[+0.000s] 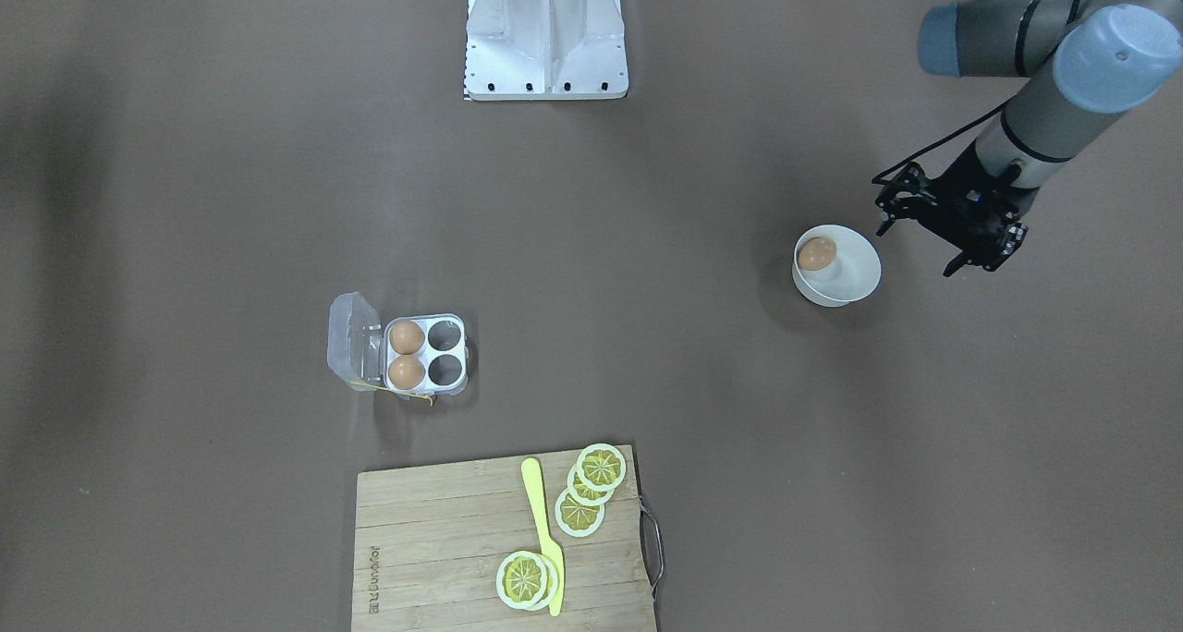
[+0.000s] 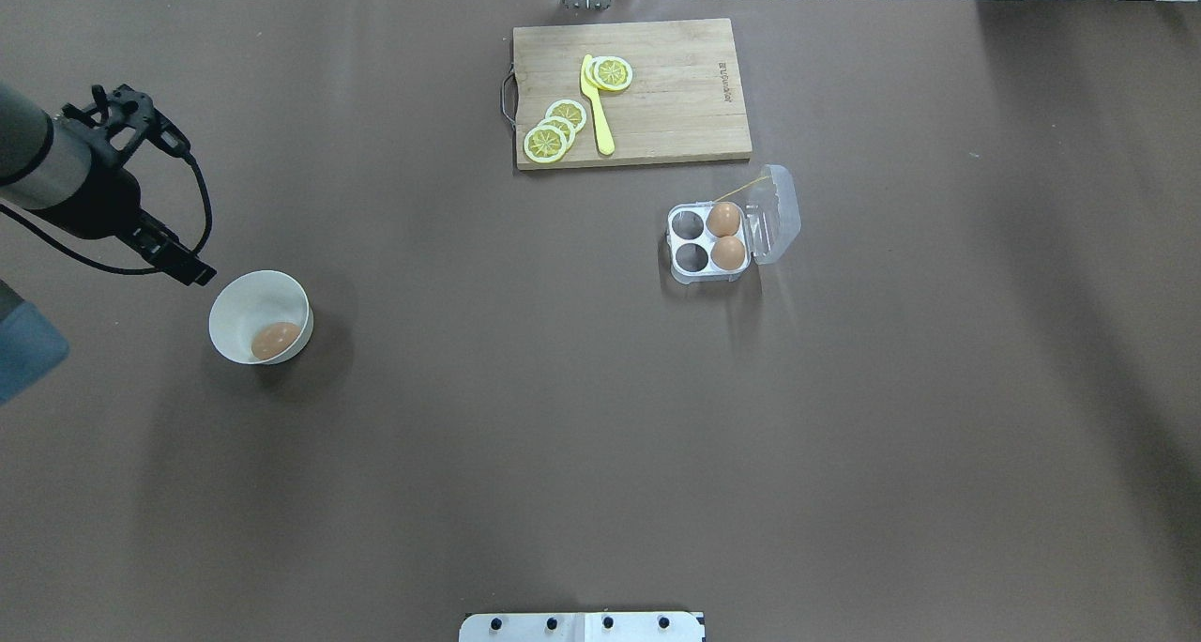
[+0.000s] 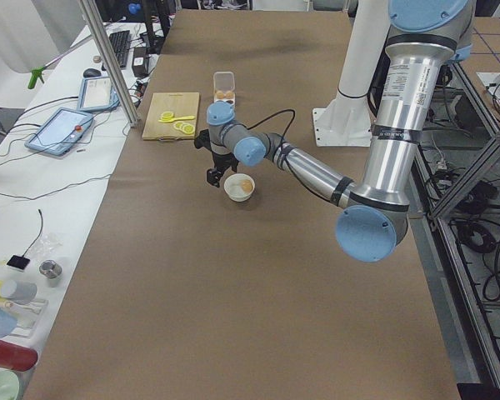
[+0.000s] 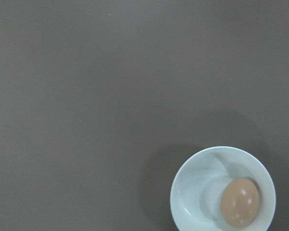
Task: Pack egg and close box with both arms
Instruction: 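Move the left gripper over the white bowl toward the brown egg, then lower the left gripper into the bowl and close on the brown egg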
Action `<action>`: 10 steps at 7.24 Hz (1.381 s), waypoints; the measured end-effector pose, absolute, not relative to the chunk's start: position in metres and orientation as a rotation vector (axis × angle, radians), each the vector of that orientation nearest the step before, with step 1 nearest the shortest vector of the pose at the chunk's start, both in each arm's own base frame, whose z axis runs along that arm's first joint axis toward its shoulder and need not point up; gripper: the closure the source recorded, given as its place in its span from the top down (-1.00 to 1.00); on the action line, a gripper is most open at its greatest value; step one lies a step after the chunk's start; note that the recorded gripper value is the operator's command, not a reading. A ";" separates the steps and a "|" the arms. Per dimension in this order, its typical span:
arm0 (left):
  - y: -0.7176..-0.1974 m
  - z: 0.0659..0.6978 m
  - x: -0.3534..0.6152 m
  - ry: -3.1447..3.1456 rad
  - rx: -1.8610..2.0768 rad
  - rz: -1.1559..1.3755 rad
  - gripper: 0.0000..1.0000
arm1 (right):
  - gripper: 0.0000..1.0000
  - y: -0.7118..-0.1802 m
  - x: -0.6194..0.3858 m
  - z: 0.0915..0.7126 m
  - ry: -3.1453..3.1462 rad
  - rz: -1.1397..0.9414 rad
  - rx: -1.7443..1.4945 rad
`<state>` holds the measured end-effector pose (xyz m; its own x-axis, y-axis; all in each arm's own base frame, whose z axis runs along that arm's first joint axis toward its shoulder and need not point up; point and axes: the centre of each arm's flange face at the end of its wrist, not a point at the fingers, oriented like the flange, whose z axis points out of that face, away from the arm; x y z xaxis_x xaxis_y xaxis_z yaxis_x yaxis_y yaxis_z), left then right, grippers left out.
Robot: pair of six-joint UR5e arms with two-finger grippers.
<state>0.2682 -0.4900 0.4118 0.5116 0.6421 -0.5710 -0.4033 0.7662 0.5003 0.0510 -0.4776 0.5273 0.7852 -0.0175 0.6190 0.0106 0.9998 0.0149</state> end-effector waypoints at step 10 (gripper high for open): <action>-0.452 0.429 0.343 0.829 0.227 0.769 0.52 | 1.00 -0.476 0.055 0.532 -0.661 -0.006 0.005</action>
